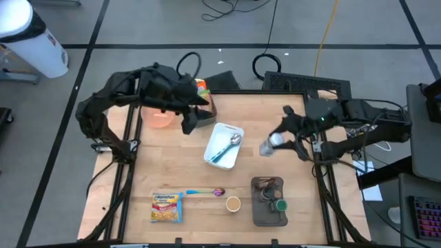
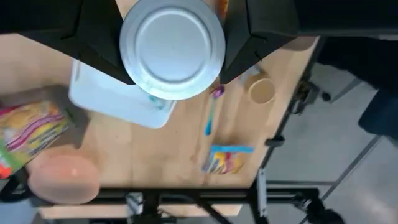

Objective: Pick & Place Food Item
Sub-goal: Put the white seasoning bottle into the bottom black bin

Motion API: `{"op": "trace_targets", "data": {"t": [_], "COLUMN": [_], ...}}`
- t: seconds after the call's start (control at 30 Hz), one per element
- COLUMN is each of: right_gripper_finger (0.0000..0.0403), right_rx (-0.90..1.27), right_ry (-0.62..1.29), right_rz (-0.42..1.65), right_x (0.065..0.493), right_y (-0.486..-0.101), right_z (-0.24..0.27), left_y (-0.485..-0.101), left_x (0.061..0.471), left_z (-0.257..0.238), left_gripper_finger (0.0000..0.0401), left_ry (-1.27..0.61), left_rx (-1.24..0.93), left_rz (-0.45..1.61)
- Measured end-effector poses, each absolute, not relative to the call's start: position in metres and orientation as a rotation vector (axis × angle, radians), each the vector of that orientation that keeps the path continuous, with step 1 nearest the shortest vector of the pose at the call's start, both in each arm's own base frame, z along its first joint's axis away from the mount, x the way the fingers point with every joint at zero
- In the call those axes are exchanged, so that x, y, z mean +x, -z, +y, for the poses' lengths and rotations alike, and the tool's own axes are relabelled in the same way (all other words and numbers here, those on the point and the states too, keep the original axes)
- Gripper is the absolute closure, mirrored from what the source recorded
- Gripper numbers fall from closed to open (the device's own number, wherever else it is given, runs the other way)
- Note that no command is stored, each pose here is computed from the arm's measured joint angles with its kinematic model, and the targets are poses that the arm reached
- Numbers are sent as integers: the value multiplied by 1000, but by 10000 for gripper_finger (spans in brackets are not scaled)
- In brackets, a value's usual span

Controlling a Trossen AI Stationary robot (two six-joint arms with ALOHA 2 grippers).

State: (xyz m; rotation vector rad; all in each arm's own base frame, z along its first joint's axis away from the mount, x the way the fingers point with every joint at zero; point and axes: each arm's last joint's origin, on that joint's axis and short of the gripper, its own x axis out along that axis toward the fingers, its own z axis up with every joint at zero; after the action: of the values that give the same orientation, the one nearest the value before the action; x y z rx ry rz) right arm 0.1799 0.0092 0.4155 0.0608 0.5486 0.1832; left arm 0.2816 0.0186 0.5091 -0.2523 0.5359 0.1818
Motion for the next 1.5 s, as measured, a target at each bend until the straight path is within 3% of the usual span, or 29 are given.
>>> {"op": "trace_targets", "data": {"t": [0.2, 0.43, 0.73, 0.9, 1.2, 1.5], "right_gripper_finger": [204, 204, 204, 204, 204, 204], "right_rx": [36, 17, 59, 65, 165, 153], "right_ry": [-257, -309, -315, -266, -205, -105], "right_rz": [590, 616, 561, 551, 507, 453], "right_x": [181, 192, 206, 218, 247, 254], "right_y": [-411, -404, -403, -397, -385, -385], "right_z": [44, 72, 92, 107, 129, 129], "left_y": [-493, -412, -308, -265, -208, -195], "left_x": [303, 326, 320, 311, 306, 318], "left_z": [1, -19, -25, -23, -10, 0], "left_gripper_finger": [211, 215, 215, 215, 215, 215], "left_ry": [-137, -169, -214, -235, -277, -259], "left_rx": [-273, -375, -389, -310, -229, -210], "left_rz": [555, 857, 1236, 1343, 1301, 1152]}}
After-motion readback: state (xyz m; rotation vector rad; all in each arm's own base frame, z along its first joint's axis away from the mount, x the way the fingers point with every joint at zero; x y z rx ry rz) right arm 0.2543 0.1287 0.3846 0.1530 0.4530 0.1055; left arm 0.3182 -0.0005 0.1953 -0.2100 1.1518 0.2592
